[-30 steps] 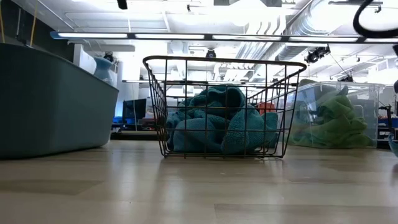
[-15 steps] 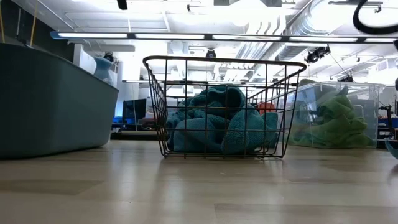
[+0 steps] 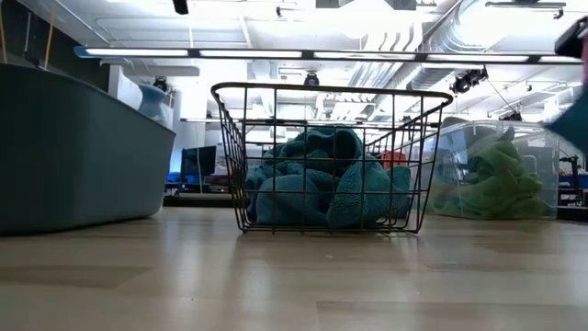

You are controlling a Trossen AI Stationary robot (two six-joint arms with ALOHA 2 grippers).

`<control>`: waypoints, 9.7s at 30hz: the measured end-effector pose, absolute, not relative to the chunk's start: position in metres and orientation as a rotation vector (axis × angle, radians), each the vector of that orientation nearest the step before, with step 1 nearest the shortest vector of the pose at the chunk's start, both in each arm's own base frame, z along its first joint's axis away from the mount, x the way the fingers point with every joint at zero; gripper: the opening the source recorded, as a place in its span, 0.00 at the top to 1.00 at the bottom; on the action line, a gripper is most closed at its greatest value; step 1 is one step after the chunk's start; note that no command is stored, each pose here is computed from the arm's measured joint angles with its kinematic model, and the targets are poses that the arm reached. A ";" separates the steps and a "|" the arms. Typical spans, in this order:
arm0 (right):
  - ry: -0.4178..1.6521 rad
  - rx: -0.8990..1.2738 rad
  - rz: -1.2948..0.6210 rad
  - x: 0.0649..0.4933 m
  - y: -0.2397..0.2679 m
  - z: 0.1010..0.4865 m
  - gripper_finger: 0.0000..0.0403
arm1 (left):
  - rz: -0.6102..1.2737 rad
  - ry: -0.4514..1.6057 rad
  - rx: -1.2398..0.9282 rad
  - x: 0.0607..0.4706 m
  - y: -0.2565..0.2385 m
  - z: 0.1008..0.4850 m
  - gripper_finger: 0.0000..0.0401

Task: Sort microfiber towel by color & place in baskets
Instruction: Put the bottom pink towel into the blue bin

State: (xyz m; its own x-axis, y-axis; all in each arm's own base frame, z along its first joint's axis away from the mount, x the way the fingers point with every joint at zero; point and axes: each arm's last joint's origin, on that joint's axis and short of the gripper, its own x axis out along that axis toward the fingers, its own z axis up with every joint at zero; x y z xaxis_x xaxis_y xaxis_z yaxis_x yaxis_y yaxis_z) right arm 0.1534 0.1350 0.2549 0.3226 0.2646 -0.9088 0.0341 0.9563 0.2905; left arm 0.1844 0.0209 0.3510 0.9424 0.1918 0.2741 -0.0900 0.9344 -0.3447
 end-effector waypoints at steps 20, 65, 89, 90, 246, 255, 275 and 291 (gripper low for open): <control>1.293 0.231 0.015 0.166 0.135 0.237 0.94 | 0.151 -0.299 -0.335 0.185 0.021 0.350 0.46; 1.160 0.349 0.108 0.170 0.120 0.259 0.99 | 0.154 -0.281 -0.335 0.185 0.021 0.348 0.46; 0.406 0.243 0.187 0.159 0.066 0.340 1.00 | 0.175 -0.326 -0.262 0.184 0.022 0.353 0.46; 0.385 0.232 0.179 0.163 0.063 0.341 1.00 | 0.178 -0.330 -0.247 0.184 0.022 0.353 0.46; -0.227 0.144 0.047 0.274 -0.030 0.395 0.46 | 0.077 0.105 0.048 0.301 0.059 0.372 1.00; -0.154 0.130 -0.064 0.231 -0.039 0.408 0.31 | 0.079 0.151 0.024 0.253 0.059 0.378 1.00; -0.102 0.101 -0.163 0.211 -0.046 0.410 0.31 | 0.060 -0.092 -0.207 0.115 0.016 0.355 1.00; -0.067 0.153 -0.182 0.212 -0.047 0.406 0.31 | -0.024 0.463 -0.433 0.100 0.004 0.312 1.00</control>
State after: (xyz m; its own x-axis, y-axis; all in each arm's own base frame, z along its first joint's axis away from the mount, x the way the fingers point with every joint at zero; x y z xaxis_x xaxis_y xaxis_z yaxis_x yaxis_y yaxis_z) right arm 0.2117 -0.0469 0.4061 0.9812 -0.1857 0.0529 0.1754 0.9719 0.1572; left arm 0.1005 0.0036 0.3123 0.8961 -0.1197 -0.4274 -0.0740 0.9092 -0.4097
